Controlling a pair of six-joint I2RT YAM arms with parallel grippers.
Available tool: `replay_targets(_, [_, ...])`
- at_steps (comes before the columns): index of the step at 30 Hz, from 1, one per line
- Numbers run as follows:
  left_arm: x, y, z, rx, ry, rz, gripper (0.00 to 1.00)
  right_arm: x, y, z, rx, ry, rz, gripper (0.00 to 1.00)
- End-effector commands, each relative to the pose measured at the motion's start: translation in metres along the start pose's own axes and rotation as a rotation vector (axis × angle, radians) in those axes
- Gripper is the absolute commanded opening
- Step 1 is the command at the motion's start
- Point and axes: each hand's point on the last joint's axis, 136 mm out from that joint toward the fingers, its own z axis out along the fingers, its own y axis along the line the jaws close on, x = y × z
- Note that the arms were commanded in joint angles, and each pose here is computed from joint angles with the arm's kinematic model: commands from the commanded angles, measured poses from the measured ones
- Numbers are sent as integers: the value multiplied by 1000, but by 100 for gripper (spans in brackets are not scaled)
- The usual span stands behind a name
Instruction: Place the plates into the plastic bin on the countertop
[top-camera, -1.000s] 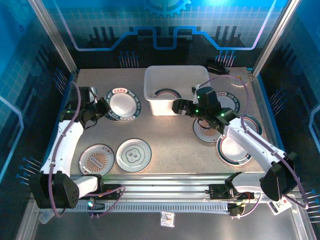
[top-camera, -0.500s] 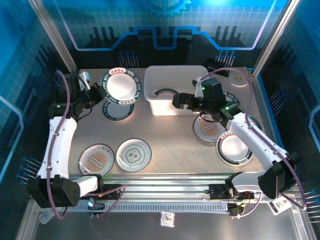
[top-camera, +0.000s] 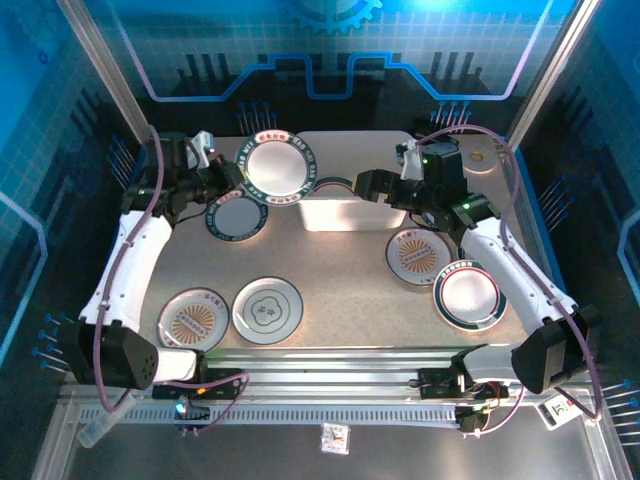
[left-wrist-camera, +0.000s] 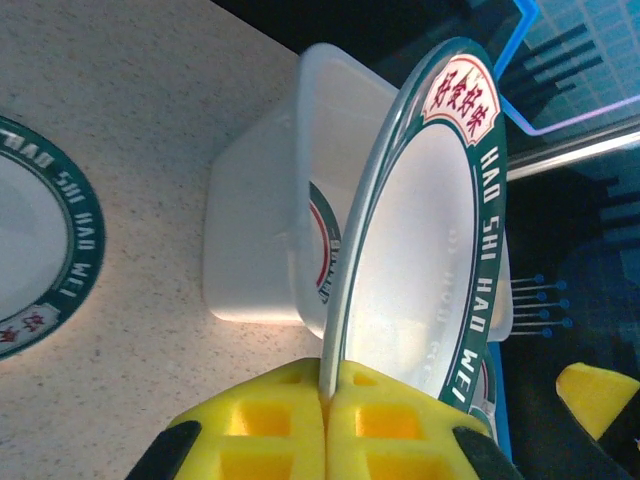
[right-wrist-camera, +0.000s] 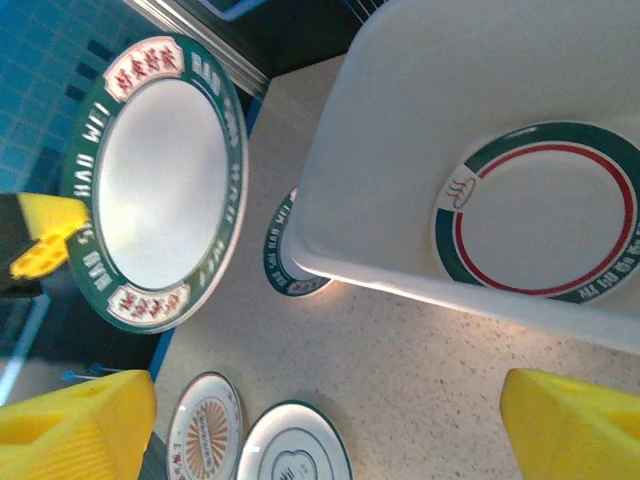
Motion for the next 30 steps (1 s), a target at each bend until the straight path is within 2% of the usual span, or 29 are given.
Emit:
replay_targets(1, [-9,-33,2,95,-14,33,0,-6,10,0,-77,-11,1,89])
replay_targets(6, [-1,-40,12,112,12,29,0,-6,14,2,-117,-18,6,89])
replay_targets(17, [14,-66,8,175,34,36,0,1,8,18,-135,-6,53,82])
replay_targets(30, [33,-87,12,230,67,48,0,-4,4,37,-164,-15,115,61])
